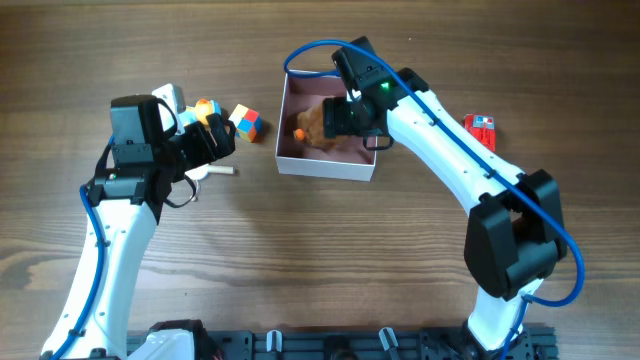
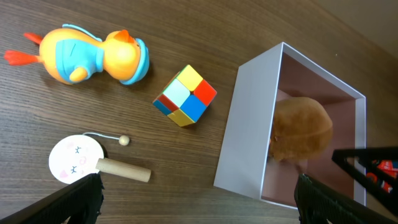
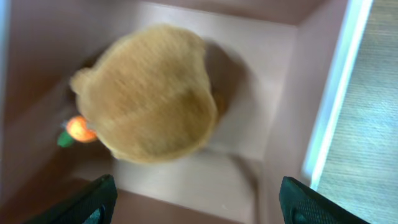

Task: Pack container
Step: 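Carry the plush toy into the white box and release it, then move right gripper to the red fire truck and grasp it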

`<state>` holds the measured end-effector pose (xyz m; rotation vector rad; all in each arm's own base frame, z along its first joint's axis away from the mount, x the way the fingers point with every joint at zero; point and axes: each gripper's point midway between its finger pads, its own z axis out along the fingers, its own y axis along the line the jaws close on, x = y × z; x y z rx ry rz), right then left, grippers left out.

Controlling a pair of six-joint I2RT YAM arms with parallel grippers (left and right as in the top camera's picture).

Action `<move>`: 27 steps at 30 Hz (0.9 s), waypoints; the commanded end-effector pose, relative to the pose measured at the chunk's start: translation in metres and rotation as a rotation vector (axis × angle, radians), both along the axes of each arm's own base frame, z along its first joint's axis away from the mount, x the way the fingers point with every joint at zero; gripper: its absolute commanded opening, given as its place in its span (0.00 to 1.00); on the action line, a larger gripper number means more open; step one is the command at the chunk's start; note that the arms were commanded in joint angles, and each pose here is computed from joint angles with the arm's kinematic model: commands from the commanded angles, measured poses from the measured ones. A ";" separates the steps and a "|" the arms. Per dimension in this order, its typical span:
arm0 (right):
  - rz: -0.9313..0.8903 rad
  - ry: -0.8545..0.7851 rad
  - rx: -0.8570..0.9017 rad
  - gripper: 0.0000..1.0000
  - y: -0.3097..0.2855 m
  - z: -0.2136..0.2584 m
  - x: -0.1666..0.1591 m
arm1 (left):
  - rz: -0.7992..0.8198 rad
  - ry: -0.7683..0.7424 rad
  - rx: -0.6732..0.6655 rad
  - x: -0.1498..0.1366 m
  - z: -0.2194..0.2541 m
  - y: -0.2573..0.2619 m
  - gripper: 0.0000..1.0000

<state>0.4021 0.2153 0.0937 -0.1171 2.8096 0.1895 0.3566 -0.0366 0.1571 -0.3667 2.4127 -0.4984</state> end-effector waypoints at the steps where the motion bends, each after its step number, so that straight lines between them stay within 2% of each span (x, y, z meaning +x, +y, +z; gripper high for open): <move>1: -0.015 -0.023 -0.103 0.84 -0.020 0.002 0.000 | -0.023 -0.024 0.010 0.005 0.007 -0.003 1.00; 7: -0.048 -0.011 -0.187 0.85 -0.042 0.001 -0.002 | -0.023 -0.024 0.010 0.005 0.007 -0.003 1.00; 13: 0.028 -0.024 -0.135 0.88 -0.030 0.008 -0.001 | -0.023 -0.024 0.010 0.005 0.007 -0.003 1.00; 14: 0.029 -0.018 -0.123 0.85 -0.028 0.008 -0.002 | -0.023 -0.024 0.010 0.005 0.007 -0.003 1.00; 15: 0.020 -0.015 -0.109 0.77 -0.026 0.007 -0.002 | -0.023 -0.024 0.010 0.005 0.007 -0.003 1.00; 18: 0.029 -0.038 -0.081 0.41 -0.019 0.009 0.003 | -0.023 -0.024 0.010 0.005 0.007 -0.003 1.00; 21: 0.028 -0.037 -0.082 0.27 -0.019 0.009 0.003 | -0.023 -0.024 0.010 0.005 0.007 -0.003 1.00; 23: 0.026 -0.039 -0.086 0.11 -0.020 0.009 0.003 | -0.023 -0.024 0.010 0.005 0.007 -0.003 1.00; 27: -0.040 -0.123 -0.083 0.08 -0.046 0.047 0.015 | -0.023 -0.024 0.010 0.005 0.007 -0.003 1.00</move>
